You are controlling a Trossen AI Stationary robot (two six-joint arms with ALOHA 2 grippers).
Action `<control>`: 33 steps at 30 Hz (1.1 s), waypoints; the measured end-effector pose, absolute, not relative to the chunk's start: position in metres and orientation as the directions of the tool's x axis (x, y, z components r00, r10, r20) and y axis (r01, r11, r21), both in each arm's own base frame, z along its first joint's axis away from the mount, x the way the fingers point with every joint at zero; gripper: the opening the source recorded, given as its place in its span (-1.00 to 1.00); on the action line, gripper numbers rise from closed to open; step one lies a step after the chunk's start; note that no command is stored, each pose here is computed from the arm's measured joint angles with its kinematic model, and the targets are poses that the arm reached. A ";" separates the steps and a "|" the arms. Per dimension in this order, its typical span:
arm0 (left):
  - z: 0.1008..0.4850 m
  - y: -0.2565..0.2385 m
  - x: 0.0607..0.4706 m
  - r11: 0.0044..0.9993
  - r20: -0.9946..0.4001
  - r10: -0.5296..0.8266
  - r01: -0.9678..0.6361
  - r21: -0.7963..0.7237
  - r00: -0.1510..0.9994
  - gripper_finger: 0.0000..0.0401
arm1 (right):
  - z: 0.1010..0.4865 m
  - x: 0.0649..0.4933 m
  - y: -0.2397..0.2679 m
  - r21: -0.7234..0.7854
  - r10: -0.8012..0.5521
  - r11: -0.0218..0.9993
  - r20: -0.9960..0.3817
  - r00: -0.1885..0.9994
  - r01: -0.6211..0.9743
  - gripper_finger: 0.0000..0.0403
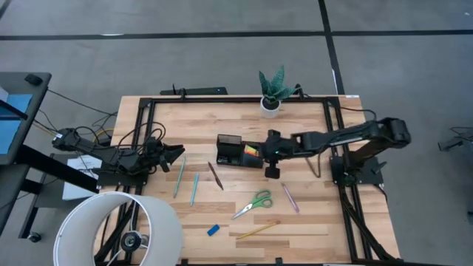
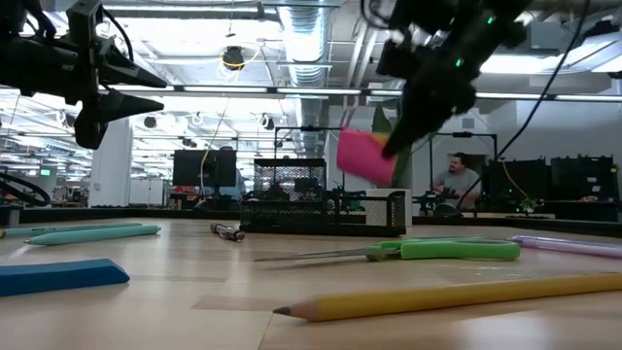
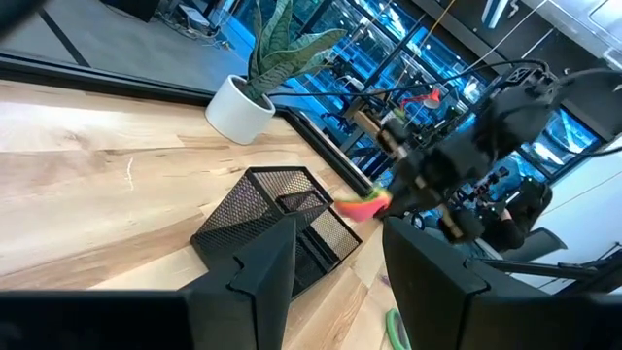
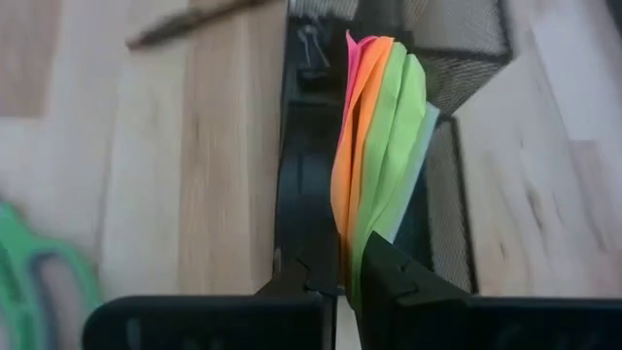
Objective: Pick and place office supplies into organizer
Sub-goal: Put the green sticky notes into the black desk organizer, then put the blue eraser into the black desk organizer
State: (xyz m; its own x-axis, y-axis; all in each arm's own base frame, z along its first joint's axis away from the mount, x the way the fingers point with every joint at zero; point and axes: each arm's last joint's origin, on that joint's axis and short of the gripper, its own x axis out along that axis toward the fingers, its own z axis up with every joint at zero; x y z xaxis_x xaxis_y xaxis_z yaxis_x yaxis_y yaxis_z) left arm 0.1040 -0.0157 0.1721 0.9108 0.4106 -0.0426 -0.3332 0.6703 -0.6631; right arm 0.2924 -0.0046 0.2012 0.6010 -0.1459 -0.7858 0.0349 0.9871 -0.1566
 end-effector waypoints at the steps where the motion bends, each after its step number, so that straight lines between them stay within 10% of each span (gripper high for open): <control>1: 0.172 -0.016 0.104 0.671 -0.043 0.410 -0.334 -0.662 0.911 -0.26 | 0.196 0.295 -0.005 -0.173 -0.160 0.984 -0.791 0.590 0.035 -0.97; 14: 0.172 -0.016 0.104 0.670 -0.044 0.405 -0.329 -0.666 0.913 -0.26 | 0.169 0.322 -0.008 -0.239 -0.241 0.969 -0.854 0.462 0.064 -0.56; 33: 0.193 -0.023 0.117 0.752 -0.023 0.299 -0.251 -0.609 0.954 -0.26 | 0.254 0.339 -0.007 -0.247 -0.260 0.964 -0.788 0.558 0.100 -0.14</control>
